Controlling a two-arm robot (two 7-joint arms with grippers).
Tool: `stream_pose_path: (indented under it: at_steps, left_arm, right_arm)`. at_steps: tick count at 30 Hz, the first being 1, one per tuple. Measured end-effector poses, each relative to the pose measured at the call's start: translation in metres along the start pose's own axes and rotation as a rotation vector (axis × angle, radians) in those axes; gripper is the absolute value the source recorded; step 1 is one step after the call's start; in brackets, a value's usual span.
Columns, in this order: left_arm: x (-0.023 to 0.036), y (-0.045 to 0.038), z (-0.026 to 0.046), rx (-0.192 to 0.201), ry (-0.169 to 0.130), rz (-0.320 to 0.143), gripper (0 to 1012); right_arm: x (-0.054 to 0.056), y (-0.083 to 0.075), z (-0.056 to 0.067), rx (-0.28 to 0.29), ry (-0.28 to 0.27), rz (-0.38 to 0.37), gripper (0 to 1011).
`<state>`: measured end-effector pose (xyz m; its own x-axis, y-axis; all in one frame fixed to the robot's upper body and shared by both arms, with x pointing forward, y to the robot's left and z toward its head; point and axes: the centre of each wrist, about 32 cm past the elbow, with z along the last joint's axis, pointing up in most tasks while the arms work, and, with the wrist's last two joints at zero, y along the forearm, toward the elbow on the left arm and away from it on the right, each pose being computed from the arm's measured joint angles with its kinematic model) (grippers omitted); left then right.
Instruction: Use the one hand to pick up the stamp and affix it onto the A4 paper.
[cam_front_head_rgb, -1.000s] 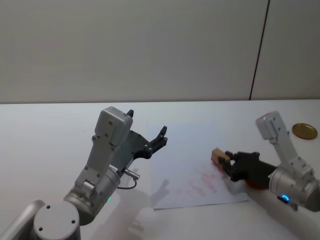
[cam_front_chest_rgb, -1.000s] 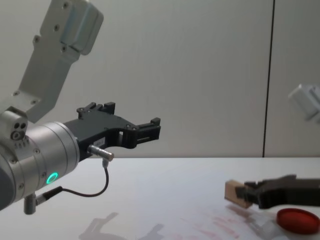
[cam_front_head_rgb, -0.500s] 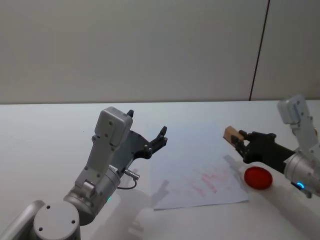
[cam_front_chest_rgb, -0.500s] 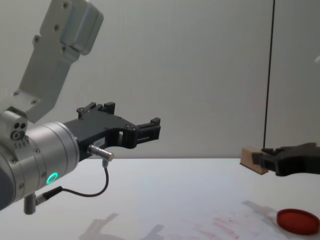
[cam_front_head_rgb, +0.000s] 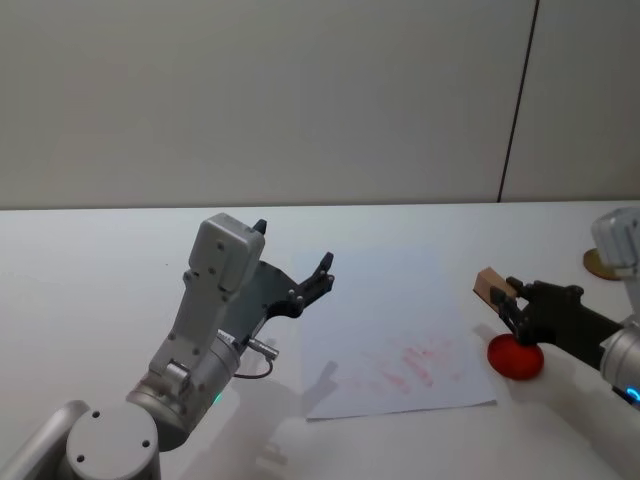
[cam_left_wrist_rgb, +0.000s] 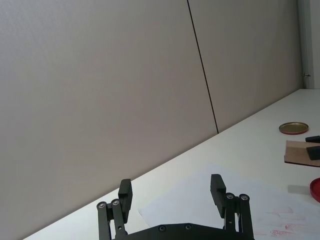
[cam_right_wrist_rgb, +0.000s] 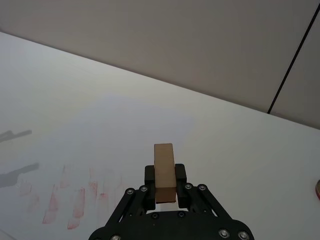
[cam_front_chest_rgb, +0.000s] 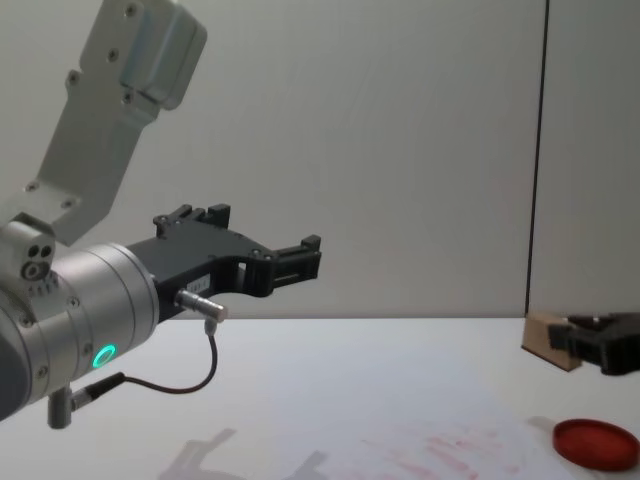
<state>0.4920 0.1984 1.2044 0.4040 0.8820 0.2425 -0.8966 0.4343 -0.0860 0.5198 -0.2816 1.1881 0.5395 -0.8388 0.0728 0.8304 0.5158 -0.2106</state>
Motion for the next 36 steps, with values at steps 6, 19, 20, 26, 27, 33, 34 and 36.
stream_pose_path:
  at_steps: [6, 19, 20, 26, 27, 33, 34, 36]
  left_arm:
    - [0.0000, 0.0000, 0.0000, 0.000, 0.000, 0.000, 993]
    - [0.0000, 0.0000, 0.0000, 0.000, 0.000, 0.000, 993]
    - [0.0000, 0.0000, 0.0000, 0.000, 0.000, 0.000, 993]
    - [0.0000, 0.0000, 0.0000, 0.000, 0.000, 0.000, 993]
    - [0.0000, 0.0000, 0.0000, 0.000, 0.000, 0.000, 993]
    - [0.0000, 0.0000, 0.0000, 0.000, 0.000, 0.000, 993]
    - [0.0000, 0.0000, 0.0000, 0.000, 0.000, 0.000, 993]
    - [0.0000, 0.0000, 0.0000, 0.000, 0.000, 0.000, 993]
  right_arm:
    - [-0.001, -0.010, -0.007, -0.016, 0.015, -0.007, 216]
    - [0.000, -0.025, -0.021, -0.054, 0.033, -0.021, 216]
    - [0.000, -0.025, -0.021, -0.056, 0.034, -0.022, 216]
    - [0.000, -0.029, -0.025, -0.070, 0.041, -0.023, 216]
    - [0.000, -0.030, -0.027, -0.074, 0.043, -0.023, 216]
    - [0.000, -0.032, -0.031, -0.086, 0.050, -0.023, 216]
    - [0.000, -0.032, -0.031, -0.088, 0.051, -0.023, 216]
    - [0.000, -0.032, -0.033, -0.093, 0.054, -0.023, 216]
